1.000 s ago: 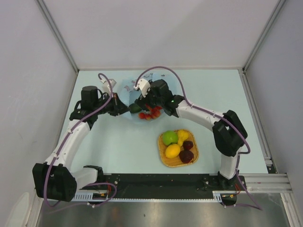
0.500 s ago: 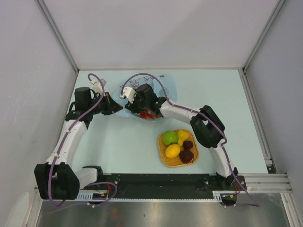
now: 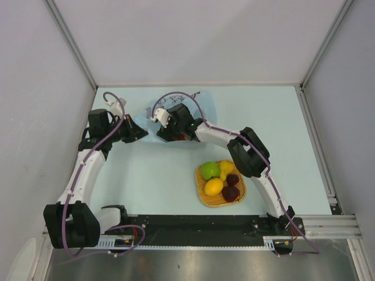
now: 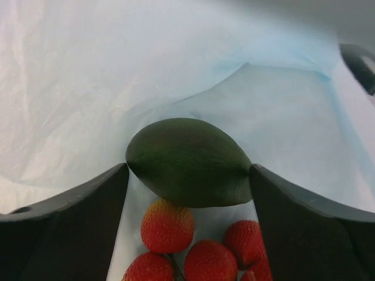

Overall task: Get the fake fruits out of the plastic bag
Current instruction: Take out the fake fruit from the plastic bag.

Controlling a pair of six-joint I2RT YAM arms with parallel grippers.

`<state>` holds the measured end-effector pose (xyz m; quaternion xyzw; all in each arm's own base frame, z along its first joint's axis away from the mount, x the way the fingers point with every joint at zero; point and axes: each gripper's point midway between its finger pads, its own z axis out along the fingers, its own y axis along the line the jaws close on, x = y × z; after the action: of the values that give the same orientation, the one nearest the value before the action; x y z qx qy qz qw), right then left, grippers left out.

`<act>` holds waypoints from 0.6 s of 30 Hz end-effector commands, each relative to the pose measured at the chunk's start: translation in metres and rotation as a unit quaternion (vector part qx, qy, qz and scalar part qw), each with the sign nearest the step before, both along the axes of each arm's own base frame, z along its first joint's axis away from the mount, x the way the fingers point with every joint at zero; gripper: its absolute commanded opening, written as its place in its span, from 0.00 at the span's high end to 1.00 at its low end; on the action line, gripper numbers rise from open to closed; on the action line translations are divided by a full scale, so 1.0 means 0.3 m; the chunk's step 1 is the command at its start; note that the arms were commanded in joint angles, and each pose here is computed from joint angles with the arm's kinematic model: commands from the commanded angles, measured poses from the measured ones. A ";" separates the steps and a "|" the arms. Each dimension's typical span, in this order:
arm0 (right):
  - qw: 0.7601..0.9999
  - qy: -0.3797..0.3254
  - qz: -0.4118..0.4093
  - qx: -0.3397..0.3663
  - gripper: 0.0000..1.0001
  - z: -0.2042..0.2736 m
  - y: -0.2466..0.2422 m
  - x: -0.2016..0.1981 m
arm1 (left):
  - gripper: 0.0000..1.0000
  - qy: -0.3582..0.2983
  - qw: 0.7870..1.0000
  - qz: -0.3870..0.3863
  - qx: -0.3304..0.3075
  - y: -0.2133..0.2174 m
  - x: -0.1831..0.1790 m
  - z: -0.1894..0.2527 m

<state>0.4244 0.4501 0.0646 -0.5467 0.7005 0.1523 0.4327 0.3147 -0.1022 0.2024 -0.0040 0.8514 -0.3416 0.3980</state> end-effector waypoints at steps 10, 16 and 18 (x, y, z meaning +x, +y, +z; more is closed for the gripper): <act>0.999 -0.032 0.015 0.021 0.51 0.082 0.072 0.041 | 1.00 -0.007 1.000 0.010 -0.010 0.011 0.020 0.013; 0.996 -0.056 0.023 0.061 0.55 0.289 0.092 0.006 | 1.00 -0.003 1.000 0.013 -0.015 0.010 0.025 0.008; 0.996 -0.055 0.024 0.073 0.55 0.338 0.098 -0.016 | 1.00 -0.003 1.000 0.012 -0.018 0.008 0.031 0.011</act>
<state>0.4269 0.4613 0.0630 -0.5564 0.6925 0.1527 0.4332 0.3175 -0.1008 0.2021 -0.0144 0.8507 -0.3444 0.3967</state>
